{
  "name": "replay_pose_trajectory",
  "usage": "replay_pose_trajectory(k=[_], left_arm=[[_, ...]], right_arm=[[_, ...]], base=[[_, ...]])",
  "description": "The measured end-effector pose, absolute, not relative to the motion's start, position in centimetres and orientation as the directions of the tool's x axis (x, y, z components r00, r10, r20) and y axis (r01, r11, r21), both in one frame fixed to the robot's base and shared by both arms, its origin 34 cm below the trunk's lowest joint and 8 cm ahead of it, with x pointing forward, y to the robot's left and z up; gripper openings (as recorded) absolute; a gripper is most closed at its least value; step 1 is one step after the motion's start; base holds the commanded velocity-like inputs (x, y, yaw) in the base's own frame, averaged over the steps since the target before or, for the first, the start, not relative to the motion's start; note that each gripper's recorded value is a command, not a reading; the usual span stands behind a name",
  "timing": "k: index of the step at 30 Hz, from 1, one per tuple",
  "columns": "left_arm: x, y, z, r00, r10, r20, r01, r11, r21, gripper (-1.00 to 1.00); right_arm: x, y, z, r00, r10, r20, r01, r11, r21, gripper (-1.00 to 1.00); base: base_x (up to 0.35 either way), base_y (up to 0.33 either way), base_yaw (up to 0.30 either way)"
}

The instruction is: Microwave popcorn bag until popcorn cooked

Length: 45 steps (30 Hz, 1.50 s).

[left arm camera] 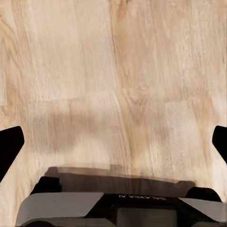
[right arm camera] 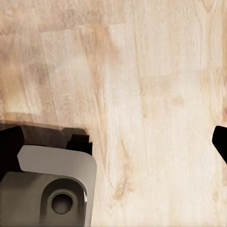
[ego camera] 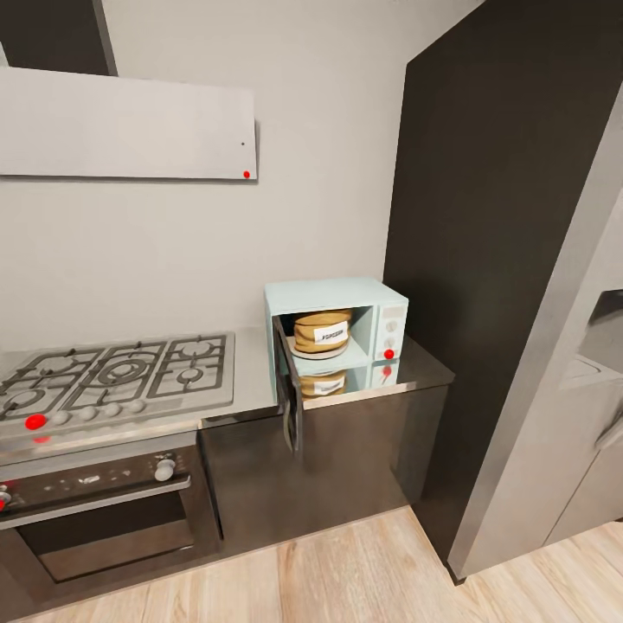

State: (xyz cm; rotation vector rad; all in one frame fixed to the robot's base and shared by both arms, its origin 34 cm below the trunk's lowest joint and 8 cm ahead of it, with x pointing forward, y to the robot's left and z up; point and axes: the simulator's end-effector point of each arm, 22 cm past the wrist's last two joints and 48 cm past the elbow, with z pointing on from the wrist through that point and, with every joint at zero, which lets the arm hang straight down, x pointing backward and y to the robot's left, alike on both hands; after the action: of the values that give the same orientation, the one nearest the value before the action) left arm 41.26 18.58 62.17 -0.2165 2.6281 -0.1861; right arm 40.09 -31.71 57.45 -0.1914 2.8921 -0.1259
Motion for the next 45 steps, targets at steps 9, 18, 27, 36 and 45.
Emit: replay_pose_trajectory(k=[9,18,27,36,45], left_arm=[[50.5,17.5,70.9,-0.731,-0.203,-0.652,-0.075,0.973,-0.219,1.00],[58.6,17.5,84.9,-0.570,-0.211,-0.794,-0.001,0.967,-0.256,1.00],[63.0,14.2,93.9,-0.362,-0.218,-0.906,0.212,0.927,-0.308,1.00],[63.2,14.5,94.7,-0.338,-0.218,-0.916,0.221,0.927,-0.302,1.00],[63.1,14.2,94.8,-0.340,-0.229,-0.912,0.224,0.922,-0.315,1.00]], right_arm=[[40.1,-31.9,57.5,-0.963,-0.139,-0.231,-0.118,0.988,-0.103,1.00],[39.9,-32.1,57.4,-0.963,-0.141,-0.229,-0.119,0.987,-0.107,1.00],[37.8,-31.4,56.7,-0.970,-0.141,-0.197,-0.125,0.988,-0.093,1.00],[37.8,-31.0,56.7,-0.970,-0.141,-0.198,-0.125,0.988,-0.087,1.00],[37.8,-30.9,56.7,-0.969,-0.144,-0.199,-0.128,0.988,-0.088,1.00]], base=[[0.000,0.000,0.000],[0.000,0.000,0.000],[0.000,0.000,0.000],[0.000,0.000,0.000],[0.155,0.000,0.000]])
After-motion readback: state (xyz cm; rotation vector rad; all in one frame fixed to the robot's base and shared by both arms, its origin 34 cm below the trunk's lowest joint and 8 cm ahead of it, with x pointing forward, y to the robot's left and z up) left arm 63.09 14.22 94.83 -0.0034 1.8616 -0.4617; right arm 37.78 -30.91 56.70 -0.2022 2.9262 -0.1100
